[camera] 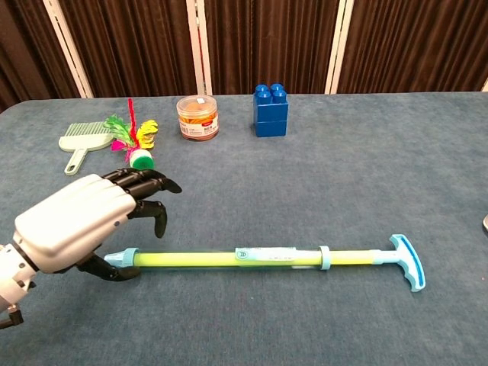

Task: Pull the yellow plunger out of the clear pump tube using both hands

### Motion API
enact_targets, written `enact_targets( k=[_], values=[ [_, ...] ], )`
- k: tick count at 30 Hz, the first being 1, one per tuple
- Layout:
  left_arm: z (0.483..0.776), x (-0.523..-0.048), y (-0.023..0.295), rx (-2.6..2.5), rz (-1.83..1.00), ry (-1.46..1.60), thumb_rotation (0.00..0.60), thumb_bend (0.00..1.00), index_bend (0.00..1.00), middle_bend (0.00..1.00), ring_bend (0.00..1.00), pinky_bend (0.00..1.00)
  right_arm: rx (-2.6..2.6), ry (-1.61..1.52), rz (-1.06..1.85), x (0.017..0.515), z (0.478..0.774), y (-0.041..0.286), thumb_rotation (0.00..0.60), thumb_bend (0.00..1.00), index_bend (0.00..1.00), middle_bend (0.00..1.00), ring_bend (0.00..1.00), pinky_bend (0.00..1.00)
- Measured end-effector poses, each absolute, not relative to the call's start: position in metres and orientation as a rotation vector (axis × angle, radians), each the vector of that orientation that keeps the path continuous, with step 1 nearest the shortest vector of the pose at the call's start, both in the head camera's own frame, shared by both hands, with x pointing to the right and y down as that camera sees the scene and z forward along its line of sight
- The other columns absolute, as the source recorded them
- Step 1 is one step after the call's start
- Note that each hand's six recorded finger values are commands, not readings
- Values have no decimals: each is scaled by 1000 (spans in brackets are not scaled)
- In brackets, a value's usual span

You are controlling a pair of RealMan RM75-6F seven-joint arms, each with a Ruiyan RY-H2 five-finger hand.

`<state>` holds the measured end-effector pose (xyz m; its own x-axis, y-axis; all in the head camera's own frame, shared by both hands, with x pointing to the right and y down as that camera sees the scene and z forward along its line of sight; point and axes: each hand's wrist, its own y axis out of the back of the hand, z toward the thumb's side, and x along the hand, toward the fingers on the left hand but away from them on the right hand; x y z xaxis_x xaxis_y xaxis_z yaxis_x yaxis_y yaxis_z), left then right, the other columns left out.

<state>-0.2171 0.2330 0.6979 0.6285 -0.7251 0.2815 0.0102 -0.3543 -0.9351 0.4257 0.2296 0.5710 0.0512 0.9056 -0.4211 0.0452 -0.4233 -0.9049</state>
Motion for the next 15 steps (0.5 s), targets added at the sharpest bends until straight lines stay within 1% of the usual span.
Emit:
enact_targets(
  k=[6, 15],
  values=[
    [704, -207, 234, -1787, -845, 579, 600, 190, 459, 144, 95, 160, -1594, -970, 1477, 427, 574, 227, 600, 0, 76, 0, 0, 0],
    [712, -213, 228, -1755, -886, 585, 600, 224, 423, 141, 95, 160, -1598, -980, 1479, 428, 574, 225, 600, 0, 76, 0, 0, 0]
  ],
)
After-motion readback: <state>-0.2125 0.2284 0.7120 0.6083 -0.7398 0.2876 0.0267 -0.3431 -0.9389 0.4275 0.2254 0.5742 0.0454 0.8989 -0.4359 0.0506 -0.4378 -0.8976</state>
